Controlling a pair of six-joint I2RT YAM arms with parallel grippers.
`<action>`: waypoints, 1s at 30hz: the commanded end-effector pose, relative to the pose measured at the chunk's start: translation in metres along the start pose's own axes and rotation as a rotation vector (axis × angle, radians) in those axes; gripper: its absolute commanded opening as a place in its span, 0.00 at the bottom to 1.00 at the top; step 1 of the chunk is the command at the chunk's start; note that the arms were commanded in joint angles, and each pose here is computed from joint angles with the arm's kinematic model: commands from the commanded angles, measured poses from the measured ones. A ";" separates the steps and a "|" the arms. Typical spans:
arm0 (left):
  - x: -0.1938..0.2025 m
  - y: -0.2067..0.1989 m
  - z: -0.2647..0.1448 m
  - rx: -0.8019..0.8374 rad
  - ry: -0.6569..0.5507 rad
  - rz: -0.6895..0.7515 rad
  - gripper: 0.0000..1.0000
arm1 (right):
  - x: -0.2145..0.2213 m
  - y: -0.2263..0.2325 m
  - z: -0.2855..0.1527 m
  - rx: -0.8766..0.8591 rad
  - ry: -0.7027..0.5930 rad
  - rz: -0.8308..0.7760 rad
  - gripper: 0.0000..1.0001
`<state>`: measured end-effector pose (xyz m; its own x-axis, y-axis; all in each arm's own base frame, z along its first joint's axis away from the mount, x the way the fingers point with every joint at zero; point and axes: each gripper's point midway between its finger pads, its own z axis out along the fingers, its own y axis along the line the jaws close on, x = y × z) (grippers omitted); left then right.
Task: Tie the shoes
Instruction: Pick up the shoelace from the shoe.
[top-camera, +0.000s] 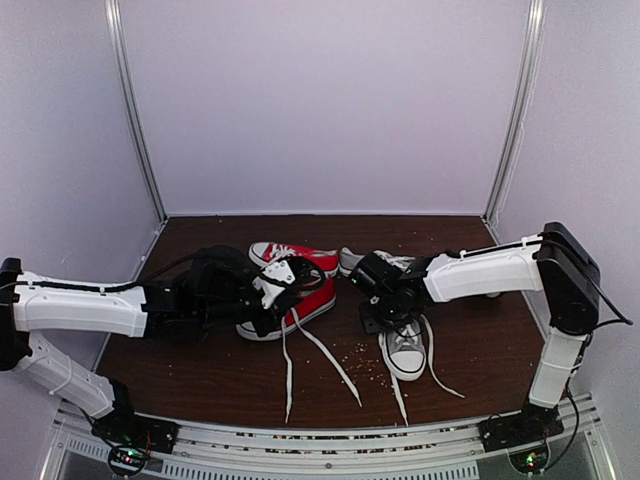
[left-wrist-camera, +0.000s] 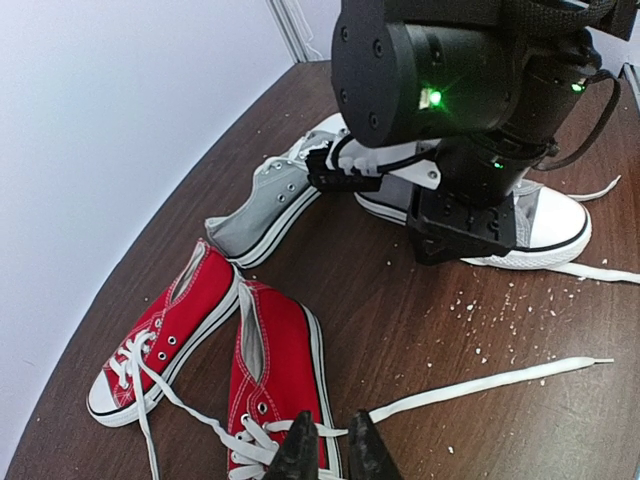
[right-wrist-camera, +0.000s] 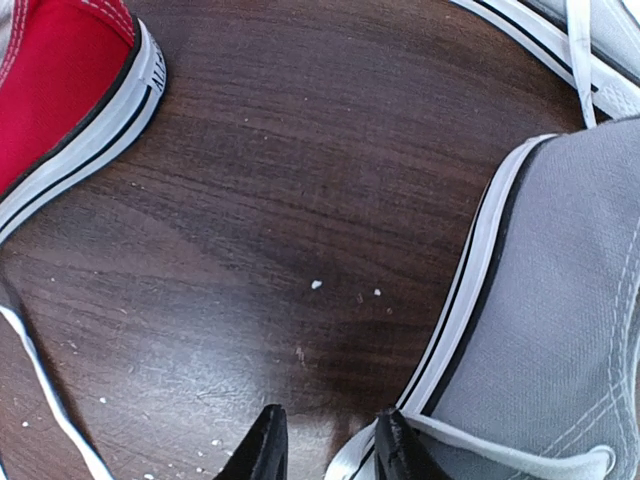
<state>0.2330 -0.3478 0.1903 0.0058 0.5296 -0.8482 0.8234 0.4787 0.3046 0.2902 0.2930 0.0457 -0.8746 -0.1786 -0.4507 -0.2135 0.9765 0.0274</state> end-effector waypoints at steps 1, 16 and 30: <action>-0.013 0.003 -0.006 -0.001 -0.050 -0.014 0.12 | -0.011 -0.006 0.003 0.057 -0.026 0.002 0.33; -0.013 0.001 -0.002 0.018 -0.029 0.020 0.12 | 0.027 -0.017 -0.015 0.066 0.051 0.014 0.38; -0.012 0.004 -0.014 -0.002 -0.054 0.037 0.12 | 0.008 -0.005 0.013 0.115 0.054 -0.054 0.37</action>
<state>0.2283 -0.3458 0.1902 0.0295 0.5497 -0.8348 0.8343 0.4465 0.3235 0.2881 0.2938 0.0416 -0.8817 -0.2179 -0.4184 -0.2127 0.9753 -0.0597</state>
